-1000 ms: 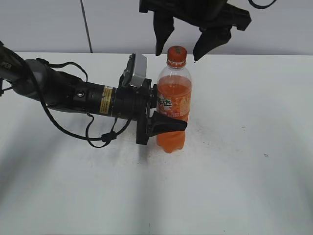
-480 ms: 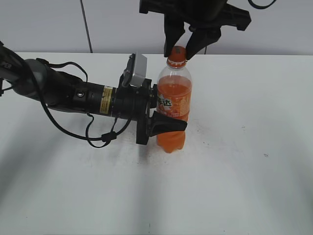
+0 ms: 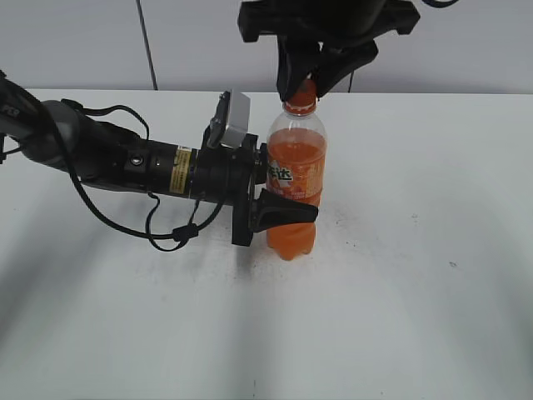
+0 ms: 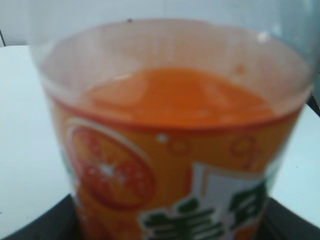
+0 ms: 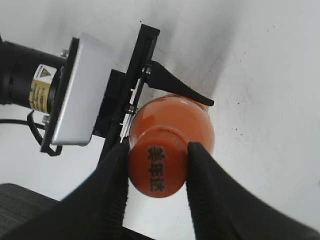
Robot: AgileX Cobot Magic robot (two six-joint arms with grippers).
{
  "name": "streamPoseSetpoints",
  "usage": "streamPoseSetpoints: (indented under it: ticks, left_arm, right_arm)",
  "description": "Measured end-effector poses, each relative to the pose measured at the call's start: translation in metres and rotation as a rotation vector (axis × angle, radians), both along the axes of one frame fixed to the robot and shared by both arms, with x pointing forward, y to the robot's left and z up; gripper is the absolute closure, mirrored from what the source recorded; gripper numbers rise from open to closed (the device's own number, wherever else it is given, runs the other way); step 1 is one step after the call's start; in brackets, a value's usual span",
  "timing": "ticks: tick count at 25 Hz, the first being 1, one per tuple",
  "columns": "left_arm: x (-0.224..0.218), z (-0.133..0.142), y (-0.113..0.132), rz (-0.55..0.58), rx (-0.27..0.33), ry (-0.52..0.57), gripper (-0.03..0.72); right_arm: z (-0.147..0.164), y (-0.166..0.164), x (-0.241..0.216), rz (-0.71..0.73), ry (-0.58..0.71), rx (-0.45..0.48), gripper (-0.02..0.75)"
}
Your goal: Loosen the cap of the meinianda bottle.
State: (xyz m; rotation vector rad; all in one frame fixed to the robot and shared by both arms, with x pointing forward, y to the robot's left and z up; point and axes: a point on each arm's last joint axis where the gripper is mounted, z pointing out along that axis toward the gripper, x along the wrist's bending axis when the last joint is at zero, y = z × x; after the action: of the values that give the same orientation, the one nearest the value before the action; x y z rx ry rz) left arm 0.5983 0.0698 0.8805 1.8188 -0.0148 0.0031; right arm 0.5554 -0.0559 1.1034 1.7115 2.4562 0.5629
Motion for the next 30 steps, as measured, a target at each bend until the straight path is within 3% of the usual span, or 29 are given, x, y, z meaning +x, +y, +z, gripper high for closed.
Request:
streamPoseSetpoints:
  ticks: [17, 30]
  left_arm:
    - [-0.0002, 0.0001, 0.0, -0.003, 0.001, 0.001, 0.272]
    - [-0.0003, 0.0002, -0.0001, -0.004, 0.0, 0.003, 0.272]
  right_arm:
    - [0.0003, 0.0002, -0.0001, 0.849, -0.224, -0.257, 0.468]
    - [0.0003, 0.0005, -0.0006, 1.237, -0.324, -0.379, 0.468]
